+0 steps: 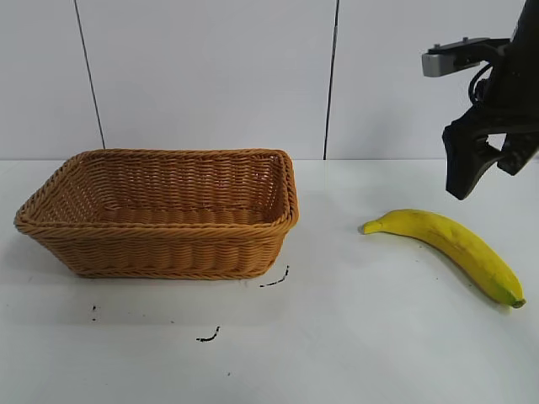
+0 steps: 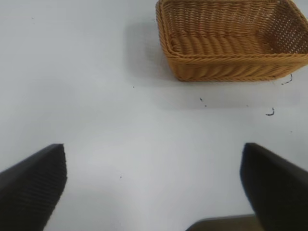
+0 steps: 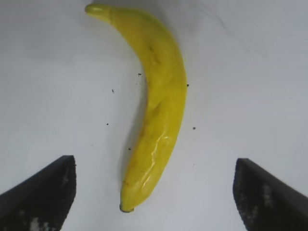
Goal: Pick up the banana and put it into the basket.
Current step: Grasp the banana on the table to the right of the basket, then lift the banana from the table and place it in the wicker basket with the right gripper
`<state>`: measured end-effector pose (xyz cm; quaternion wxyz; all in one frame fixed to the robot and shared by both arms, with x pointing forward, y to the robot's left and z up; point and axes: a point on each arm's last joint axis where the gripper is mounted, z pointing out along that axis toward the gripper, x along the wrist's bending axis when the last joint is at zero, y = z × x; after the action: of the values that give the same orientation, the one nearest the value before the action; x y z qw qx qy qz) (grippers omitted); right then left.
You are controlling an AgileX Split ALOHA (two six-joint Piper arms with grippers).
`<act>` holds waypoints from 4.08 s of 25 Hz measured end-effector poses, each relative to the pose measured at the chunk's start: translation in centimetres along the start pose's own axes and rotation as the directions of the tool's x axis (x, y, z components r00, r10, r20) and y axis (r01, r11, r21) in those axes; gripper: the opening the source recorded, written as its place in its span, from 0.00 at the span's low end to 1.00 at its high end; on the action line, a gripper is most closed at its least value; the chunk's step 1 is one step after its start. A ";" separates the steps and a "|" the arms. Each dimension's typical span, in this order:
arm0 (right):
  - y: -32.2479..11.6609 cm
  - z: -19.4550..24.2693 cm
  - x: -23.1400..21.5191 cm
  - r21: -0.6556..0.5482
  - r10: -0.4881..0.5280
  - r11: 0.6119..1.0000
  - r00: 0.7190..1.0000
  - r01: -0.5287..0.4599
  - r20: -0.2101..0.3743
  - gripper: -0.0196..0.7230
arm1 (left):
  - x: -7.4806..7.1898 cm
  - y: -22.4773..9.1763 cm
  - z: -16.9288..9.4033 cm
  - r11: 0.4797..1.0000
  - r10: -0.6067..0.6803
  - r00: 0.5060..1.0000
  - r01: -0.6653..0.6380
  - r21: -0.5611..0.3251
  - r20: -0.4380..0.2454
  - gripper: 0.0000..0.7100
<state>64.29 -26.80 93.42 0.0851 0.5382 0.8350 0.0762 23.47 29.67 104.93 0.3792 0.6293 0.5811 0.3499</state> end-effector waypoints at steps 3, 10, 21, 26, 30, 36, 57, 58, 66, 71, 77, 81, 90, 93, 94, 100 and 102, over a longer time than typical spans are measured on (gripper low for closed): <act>0.1 2.2 -0.1 -0.003 0.041 0.999 0.999 -0.041 -0.004 0.88 | 0.0 0.0 0.0 1.000 0.000 1.000 0.000 0.000 0.000 0.98; -0.1 4.6 0.1 0.021 0.097 0.995 0.995 -0.096 -0.027 0.88 | 0.0 0.0 0.0 1.000 0.000 1.000 0.000 0.000 0.000 0.98; -0.1 4.9 -0.1 0.014 0.077 0.997 0.997 -0.077 -0.008 0.85 | 0.0 0.0 0.0 1.000 0.000 1.000 0.000 0.000 0.000 0.98; -0.1 5.0 -0.2 0.019 0.070 0.997 0.998 -0.070 -0.003 0.85 | 0.0 0.0 0.0 1.000 0.000 1.000 0.000 0.000 0.000 0.98; -0.4 5.6 -0.1 0.051 0.071 0.996 0.997 -0.070 -0.013 0.80 | 0.0 0.0 0.0 1.000 0.000 1.000 0.000 0.000 0.000 0.98; -0.5 5.6 -0.1 0.063 0.071 0.996 0.997 -0.070 -0.011 0.46 | 0.0 0.0 0.0 1.000 0.000 1.000 0.000 0.000 0.000 0.98; 7.0 -6.0 -2.5 -0.003 0.113 0.994 0.994 -0.113 0.007 0.45 | 0.0 0.0 0.0 1.000 0.000 1.000 0.000 0.000 0.000 0.98; 7.4 -6.8 -2.5 -0.033 0.120 0.992 0.993 -0.120 0.012 0.45 | 0.0 0.0 0.0 1.000 0.000 1.000 0.000 0.000 0.000 0.98; 10.2 -10.2 0.3 -0.158 0.048 0.986 0.999 -0.044 0.024 0.45 | 0.0 0.0 0.0 1.000 0.000 1.000 0.000 0.000 0.000 0.98; 11.8 -11.7 5.0 -0.209 -0.098 0.972 0.995 0.103 0.036 0.45 | 0.0 0.0 0.0 1.000 0.000 1.000 0.000 0.000 0.000 0.98; 13.3 -13.4 11.0 -0.270 -0.293 0.914 0.953 0.303 0.077 0.45 | 0.0 0.0 0.0 1.000 0.000 1.000 0.000 0.000 0.000 0.98; 14.0 -13.2 15.7 -0.315 -0.429 0.843 0.898 0.437 0.097 0.45 | 0.0 0.0 0.0 1.000 0.000 1.000 0.000 0.000 0.000 0.98; 15.3 -9.7 24.5 -0.394 -0.642 0.625 0.731 0.673 0.231 0.45 | 0.0 0.0 0.0 1.000 0.000 1.000 0.000 0.000 0.000 0.98; 15.5 -7.2 25.9 -0.383 -0.680 0.588 0.691 0.713 0.243 0.45 | 0.0 0.0 0.0 1.000 0.000 1.000 0.000 0.000 0.000 0.98; 15.6 -6.3 26.3 -0.379 -0.690 0.578 0.681 0.723 0.245 0.45 | 0.0 0.0 0.0 1.000 0.000 1.000 0.000 0.000 0.000 0.98; 15.5 -1.1 27.6 -0.337 -0.737 0.552 0.635 0.763 0.230 0.45 | 0.0 0.0 0.0 1.000 0.000 1.000 0.000 0.000 0.000 0.98; 15.5 0.3 27.8 -0.331 -0.743 0.549 0.630 0.767 0.227 0.45 | 0.0 0.0 0.0 1.000 0.000 1.000 0.000 0.000 0.000 0.98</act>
<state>66.77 4.85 94.84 0.2418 0.1000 0.9475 0.1836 23.47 29.67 104.93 0.3792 0.6293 0.5811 0.3499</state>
